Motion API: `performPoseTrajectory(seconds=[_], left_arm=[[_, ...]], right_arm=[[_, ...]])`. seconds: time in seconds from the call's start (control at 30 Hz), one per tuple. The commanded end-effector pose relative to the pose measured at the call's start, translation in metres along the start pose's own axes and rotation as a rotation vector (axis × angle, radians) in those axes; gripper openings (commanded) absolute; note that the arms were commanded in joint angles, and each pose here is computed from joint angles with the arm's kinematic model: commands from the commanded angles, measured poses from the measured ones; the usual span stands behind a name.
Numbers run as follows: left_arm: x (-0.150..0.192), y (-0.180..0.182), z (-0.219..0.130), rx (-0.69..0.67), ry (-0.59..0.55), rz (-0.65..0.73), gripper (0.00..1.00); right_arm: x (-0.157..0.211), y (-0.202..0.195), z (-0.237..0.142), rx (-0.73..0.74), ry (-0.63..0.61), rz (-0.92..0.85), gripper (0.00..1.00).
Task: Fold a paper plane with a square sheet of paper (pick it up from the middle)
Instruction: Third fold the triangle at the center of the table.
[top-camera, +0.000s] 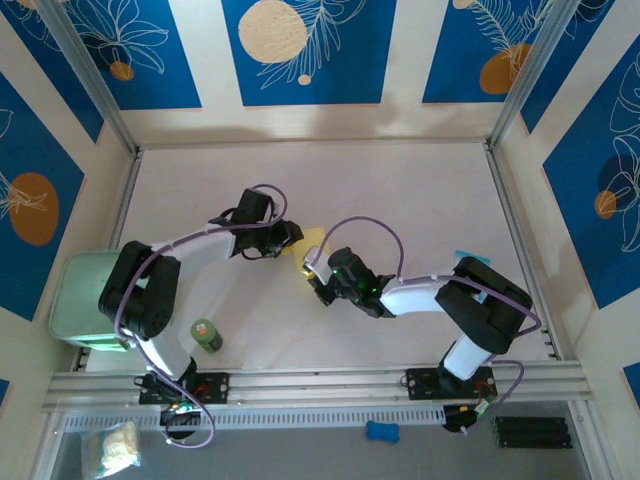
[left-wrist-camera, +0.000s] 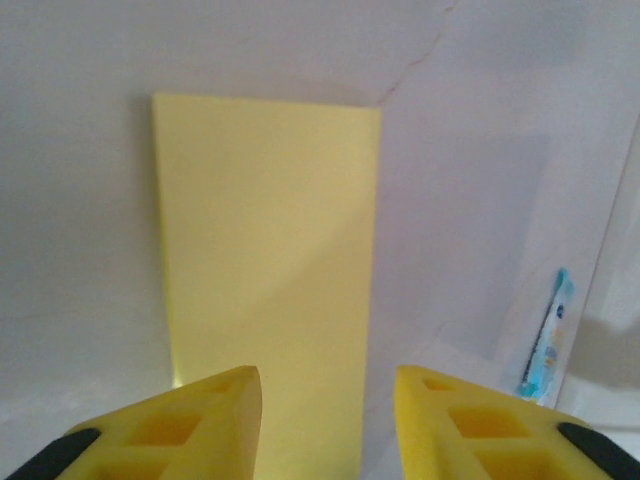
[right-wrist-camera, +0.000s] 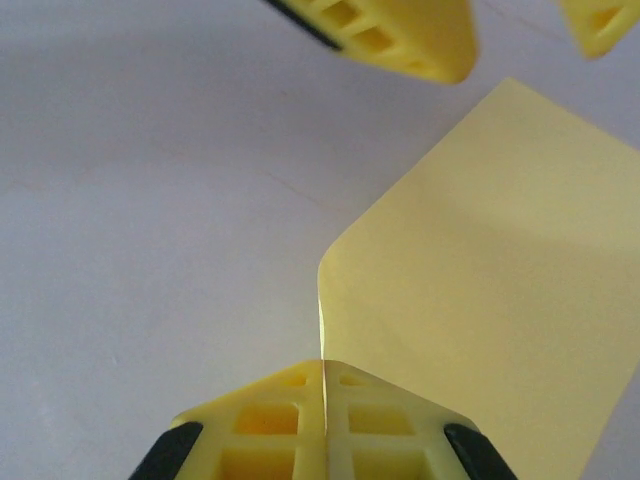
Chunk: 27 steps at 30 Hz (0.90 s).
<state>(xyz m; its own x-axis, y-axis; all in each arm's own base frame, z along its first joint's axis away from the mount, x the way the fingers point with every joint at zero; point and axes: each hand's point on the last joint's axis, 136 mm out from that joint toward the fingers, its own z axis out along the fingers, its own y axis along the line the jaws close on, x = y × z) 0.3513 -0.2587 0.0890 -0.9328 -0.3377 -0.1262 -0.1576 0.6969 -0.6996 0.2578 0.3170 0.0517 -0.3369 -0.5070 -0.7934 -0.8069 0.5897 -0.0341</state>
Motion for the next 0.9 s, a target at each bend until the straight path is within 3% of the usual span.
performPoseTrajectory(seconds=[0.0,0.4,0.87], left_arm=[[-0.002,-0.007,0.014,0.026,0.031,0.036,0.34],[0.009,0.009,0.046,-0.042,0.144,0.061,0.23],[0.018,0.029,0.058,-0.186,0.242,0.179,0.17]], right_arm=[[-0.004,0.017,-0.004,-0.115,0.007,0.102,0.03],[-0.005,0.022,-0.003,-0.238,0.018,0.319,0.02],[0.003,0.005,0.004,-0.212,0.072,0.448,0.02]])
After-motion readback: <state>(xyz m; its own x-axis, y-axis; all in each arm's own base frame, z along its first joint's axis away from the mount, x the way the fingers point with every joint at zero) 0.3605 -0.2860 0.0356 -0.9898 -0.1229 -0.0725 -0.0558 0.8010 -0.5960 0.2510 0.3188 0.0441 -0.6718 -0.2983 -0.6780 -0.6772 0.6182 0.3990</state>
